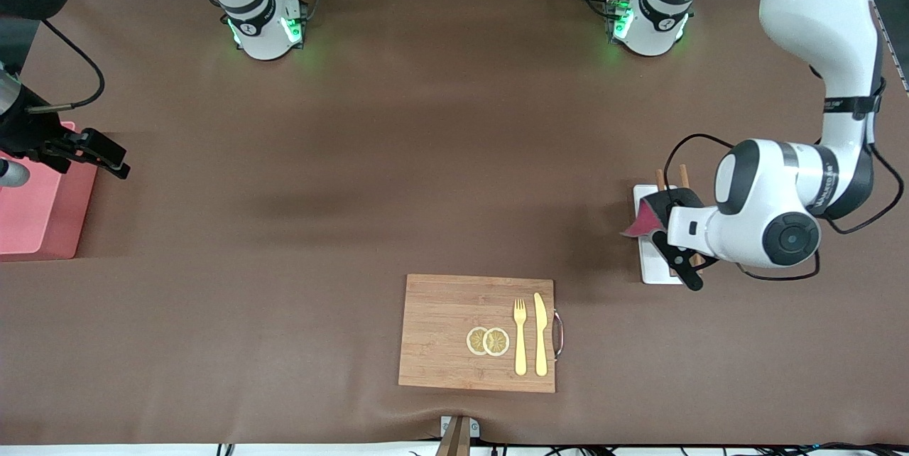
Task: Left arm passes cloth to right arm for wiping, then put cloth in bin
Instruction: 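Grasp the pink-grey cloth with the left gripper, then lift the cloth with the left gripper while the right gripper reaches toward it, then grasp the cloth with the right gripper beside the left gripper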
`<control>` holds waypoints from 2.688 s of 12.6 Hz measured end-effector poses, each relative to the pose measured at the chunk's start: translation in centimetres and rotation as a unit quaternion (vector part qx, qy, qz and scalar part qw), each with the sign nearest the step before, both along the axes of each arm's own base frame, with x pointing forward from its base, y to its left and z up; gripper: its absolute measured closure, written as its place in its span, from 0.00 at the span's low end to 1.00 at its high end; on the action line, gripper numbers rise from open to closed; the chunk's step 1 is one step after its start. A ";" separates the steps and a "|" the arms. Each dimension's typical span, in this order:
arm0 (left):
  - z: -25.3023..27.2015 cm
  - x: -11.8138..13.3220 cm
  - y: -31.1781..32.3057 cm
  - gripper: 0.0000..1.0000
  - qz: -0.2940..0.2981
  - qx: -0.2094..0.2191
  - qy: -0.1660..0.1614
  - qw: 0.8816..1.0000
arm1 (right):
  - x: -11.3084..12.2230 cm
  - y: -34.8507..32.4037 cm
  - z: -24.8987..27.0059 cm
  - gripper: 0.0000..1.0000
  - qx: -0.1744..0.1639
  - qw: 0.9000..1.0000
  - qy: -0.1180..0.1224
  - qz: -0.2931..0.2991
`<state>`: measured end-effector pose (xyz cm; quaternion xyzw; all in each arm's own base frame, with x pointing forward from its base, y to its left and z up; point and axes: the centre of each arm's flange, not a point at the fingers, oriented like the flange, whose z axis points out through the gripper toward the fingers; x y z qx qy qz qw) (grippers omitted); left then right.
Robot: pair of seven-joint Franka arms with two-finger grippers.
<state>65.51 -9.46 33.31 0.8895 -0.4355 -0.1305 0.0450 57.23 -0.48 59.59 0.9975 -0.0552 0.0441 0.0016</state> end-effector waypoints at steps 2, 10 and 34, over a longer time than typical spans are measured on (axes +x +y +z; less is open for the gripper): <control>3.7 0.0 -0.2 0.96 0.027 0.003 -0.026 0.999 | 0.0 0.0 0.0 0.00 0.000 1.000 0.000 0.000; 11.8 -3.0 -13.1 0.96 0.225 -0.067 -0.002 0.972 | 0.0 0.0 0.0 0.00 0.000 1.000 0.000 0.000; 17.4 -15.4 -45.8 0.96 0.530 -0.307 -0.011 0.791 | 0.3 24.6 -14.3 0.00 0.178 0.755 0.361 -0.517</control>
